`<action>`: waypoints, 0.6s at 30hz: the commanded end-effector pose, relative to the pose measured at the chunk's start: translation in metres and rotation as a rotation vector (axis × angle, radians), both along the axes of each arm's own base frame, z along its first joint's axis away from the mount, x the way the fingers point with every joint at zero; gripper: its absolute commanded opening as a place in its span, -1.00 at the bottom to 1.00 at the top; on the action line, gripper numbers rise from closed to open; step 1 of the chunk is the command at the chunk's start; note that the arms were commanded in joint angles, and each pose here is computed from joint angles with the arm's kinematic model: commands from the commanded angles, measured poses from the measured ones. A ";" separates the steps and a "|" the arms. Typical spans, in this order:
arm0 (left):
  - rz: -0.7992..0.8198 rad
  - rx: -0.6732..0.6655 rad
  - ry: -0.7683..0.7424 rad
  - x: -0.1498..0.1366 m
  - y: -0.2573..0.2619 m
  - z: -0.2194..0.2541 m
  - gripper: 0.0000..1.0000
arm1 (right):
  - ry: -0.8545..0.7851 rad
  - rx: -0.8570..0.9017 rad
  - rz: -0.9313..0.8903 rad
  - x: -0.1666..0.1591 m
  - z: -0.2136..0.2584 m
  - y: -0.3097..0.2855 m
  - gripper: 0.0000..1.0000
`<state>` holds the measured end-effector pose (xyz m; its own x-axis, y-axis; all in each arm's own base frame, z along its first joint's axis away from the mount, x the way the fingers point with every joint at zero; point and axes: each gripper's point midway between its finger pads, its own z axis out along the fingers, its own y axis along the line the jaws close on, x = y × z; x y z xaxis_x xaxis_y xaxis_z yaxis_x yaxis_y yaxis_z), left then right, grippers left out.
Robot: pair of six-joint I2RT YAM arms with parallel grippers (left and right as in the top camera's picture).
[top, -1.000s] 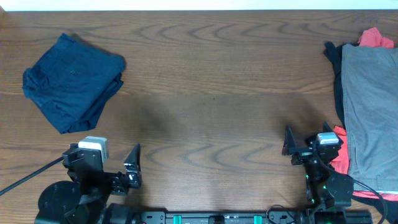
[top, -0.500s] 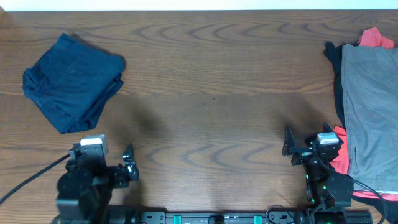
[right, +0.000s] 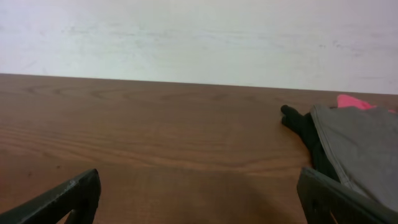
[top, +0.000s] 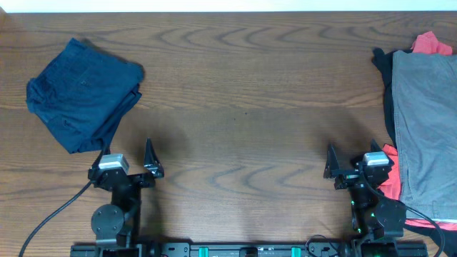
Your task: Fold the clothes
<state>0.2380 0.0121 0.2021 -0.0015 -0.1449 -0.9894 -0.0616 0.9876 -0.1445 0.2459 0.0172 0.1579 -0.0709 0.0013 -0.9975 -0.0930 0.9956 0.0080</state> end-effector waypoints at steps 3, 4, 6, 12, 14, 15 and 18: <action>0.005 -0.002 -0.096 0.008 0.001 -0.008 0.96 | -0.004 -0.014 0.000 0.000 0.000 -0.001 0.99; 0.008 -0.002 -0.079 0.008 0.002 -0.011 0.96 | -0.004 -0.014 0.000 0.000 0.000 -0.001 0.98; 0.010 -0.003 -0.053 0.008 0.002 -0.017 0.96 | -0.004 -0.014 0.000 0.000 0.000 -0.001 0.99; -0.016 -0.018 0.127 0.006 -0.002 -0.061 0.96 | -0.004 -0.014 0.000 0.000 0.000 -0.001 0.99; -0.013 -0.017 0.134 0.006 -0.002 -0.063 0.96 | -0.004 -0.014 0.000 0.000 0.000 -0.001 0.98; -0.013 -0.018 0.140 0.006 -0.002 -0.065 0.96 | -0.004 -0.014 0.000 0.000 0.000 -0.001 0.98; -0.012 -0.017 0.139 0.006 -0.002 -0.064 0.96 | -0.004 -0.014 0.000 0.000 0.000 -0.001 0.98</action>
<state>0.2453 0.0077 0.1515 -0.0971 -0.1507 -0.9838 -0.0489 0.9880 -0.1465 0.2458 0.0174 0.1581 -0.0702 0.0014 -0.9975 -0.0941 0.9955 0.0080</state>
